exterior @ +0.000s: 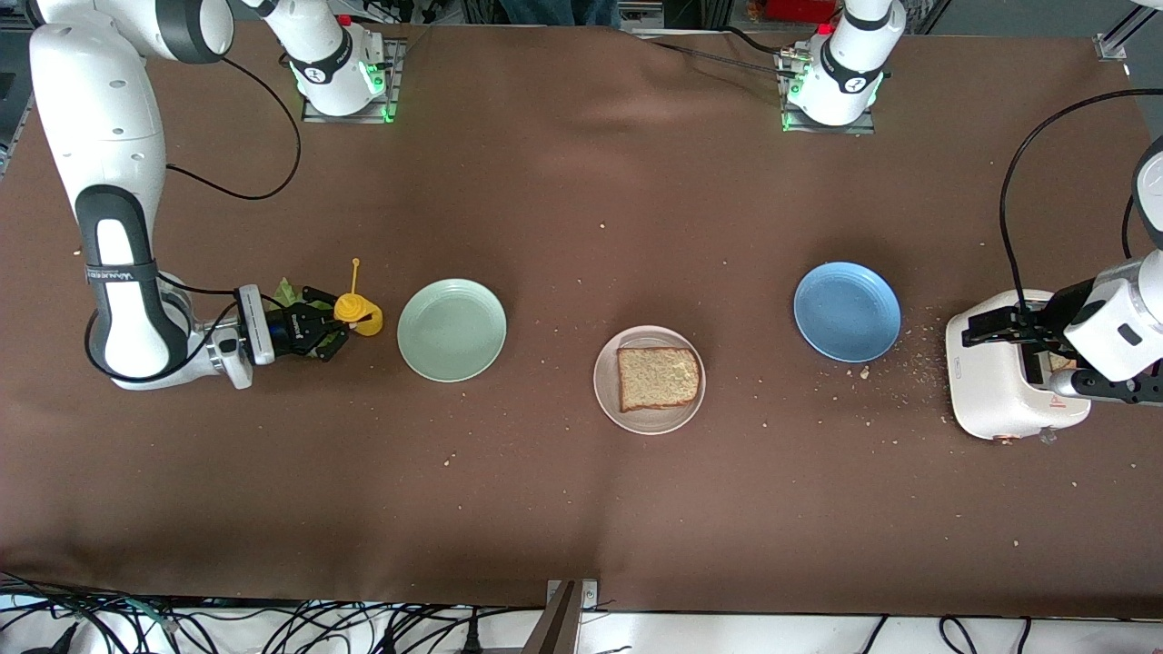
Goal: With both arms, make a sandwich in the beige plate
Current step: 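Carry the mustard back and lay it beside the lettuce with the right gripper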
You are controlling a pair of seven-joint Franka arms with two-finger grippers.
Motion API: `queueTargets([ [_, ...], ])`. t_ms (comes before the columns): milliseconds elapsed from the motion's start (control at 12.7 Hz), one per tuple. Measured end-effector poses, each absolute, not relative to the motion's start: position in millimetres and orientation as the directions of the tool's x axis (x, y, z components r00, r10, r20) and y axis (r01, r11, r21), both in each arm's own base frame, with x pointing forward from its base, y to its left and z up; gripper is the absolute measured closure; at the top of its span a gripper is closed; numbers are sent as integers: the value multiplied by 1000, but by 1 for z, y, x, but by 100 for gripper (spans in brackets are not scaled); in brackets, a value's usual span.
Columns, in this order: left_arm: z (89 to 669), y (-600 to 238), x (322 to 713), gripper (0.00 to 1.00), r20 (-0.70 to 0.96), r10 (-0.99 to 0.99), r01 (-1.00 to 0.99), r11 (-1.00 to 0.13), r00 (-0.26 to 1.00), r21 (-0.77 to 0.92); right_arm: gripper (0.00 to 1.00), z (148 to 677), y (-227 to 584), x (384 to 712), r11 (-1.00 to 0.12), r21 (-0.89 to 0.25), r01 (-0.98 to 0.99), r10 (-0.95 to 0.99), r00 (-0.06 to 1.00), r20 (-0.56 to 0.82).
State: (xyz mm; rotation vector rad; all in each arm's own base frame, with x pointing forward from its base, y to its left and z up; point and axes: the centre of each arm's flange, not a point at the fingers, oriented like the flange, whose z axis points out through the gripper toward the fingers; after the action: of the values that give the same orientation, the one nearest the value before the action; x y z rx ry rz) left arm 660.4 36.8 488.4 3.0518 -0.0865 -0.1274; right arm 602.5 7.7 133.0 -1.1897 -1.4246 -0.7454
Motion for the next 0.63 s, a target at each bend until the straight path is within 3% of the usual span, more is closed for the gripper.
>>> queueTargets([
  [314, 488, 36, 660, 0, -81, -61, -54, -995, 995, 88, 89, 105, 12, 593, 301, -162, 940, 200, 104, 974],
  [628, 488, 36, 660, 0, -81, -61, -53, -995, 995, 88, 44, 111, -4, 595, 292, -193, 937, 224, 129, 966],
])
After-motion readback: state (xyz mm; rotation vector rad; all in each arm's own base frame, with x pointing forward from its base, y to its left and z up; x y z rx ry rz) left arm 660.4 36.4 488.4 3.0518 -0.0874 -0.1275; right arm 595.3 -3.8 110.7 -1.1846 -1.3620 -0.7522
